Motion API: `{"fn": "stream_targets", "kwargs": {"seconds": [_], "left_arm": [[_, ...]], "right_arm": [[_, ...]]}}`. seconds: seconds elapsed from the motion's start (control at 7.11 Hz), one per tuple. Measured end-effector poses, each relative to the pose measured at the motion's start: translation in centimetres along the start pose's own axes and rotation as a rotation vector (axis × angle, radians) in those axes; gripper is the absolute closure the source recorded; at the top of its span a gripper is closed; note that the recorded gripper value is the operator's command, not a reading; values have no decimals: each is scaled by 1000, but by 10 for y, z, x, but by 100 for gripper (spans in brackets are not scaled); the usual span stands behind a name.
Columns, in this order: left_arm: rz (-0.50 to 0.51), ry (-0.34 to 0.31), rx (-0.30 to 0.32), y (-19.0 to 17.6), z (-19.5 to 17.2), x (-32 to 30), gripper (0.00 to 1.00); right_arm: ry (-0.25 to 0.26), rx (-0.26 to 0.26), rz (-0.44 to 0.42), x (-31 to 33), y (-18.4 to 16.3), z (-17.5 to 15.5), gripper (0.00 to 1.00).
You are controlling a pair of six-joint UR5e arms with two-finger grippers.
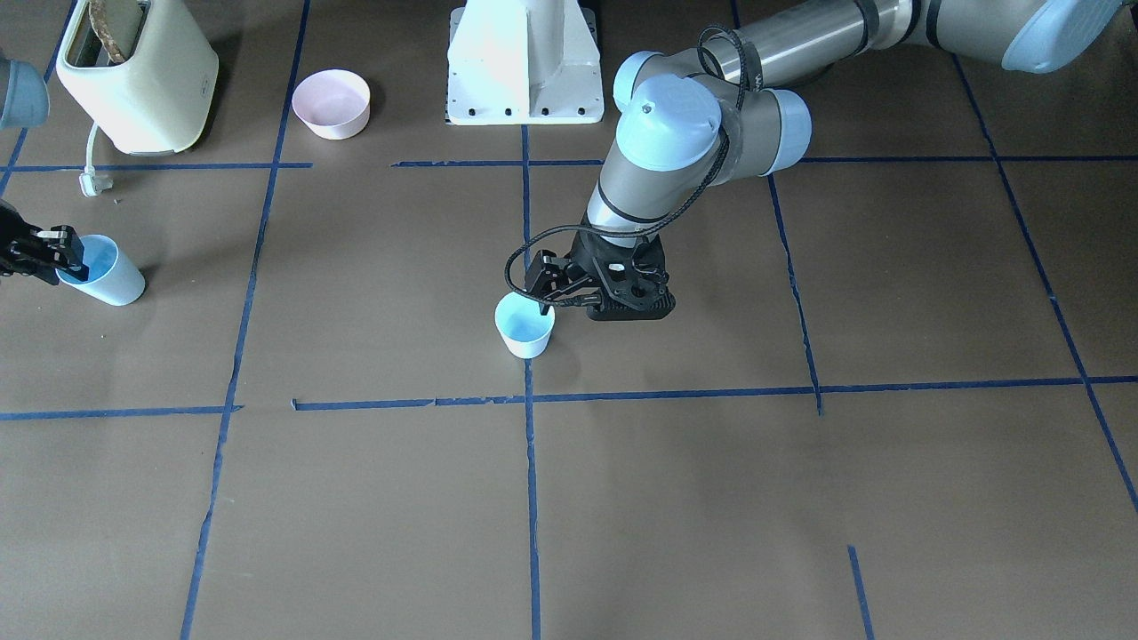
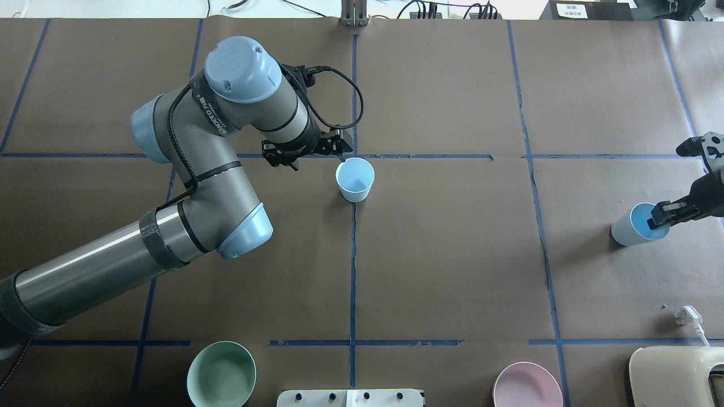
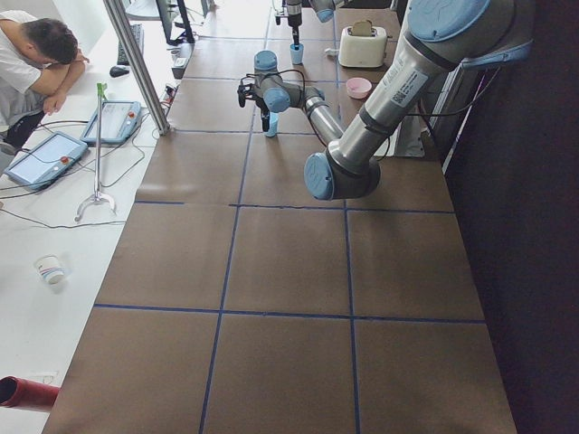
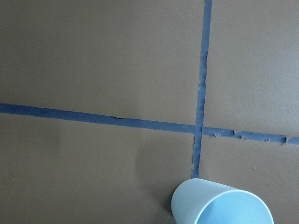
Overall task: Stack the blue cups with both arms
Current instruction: 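Lift the second cup with the right gripper toward center while the left arm withdraws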
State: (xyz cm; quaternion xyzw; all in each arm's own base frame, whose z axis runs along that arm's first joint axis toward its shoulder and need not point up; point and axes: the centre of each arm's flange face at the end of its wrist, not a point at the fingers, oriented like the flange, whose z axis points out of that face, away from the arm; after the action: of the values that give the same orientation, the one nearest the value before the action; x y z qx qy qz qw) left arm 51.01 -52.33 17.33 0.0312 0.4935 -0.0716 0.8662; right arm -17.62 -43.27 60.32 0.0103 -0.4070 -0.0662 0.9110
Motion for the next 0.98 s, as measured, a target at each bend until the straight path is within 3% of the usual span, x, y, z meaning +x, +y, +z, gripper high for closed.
{"fn": "stream_targets", "kwargs": {"seconds": [0.28,0.56,0.7,0.98], "left_arm": [[-4,49,55,-8,-53,-30,0],[-23,76,56,-8,-95,-88,0],[-32,78,48,-8,-103,-103,0],[-41,70,39,-7,-102,-115,0]], "right_arm": [[-74,60,-70,-41,-11,-28,100],[-154,90,-58,-134,-58,-70,100],[-174,69,-32,-207,-89,-85,100],[-144,24,40,-364,-125,-104,100]]}}
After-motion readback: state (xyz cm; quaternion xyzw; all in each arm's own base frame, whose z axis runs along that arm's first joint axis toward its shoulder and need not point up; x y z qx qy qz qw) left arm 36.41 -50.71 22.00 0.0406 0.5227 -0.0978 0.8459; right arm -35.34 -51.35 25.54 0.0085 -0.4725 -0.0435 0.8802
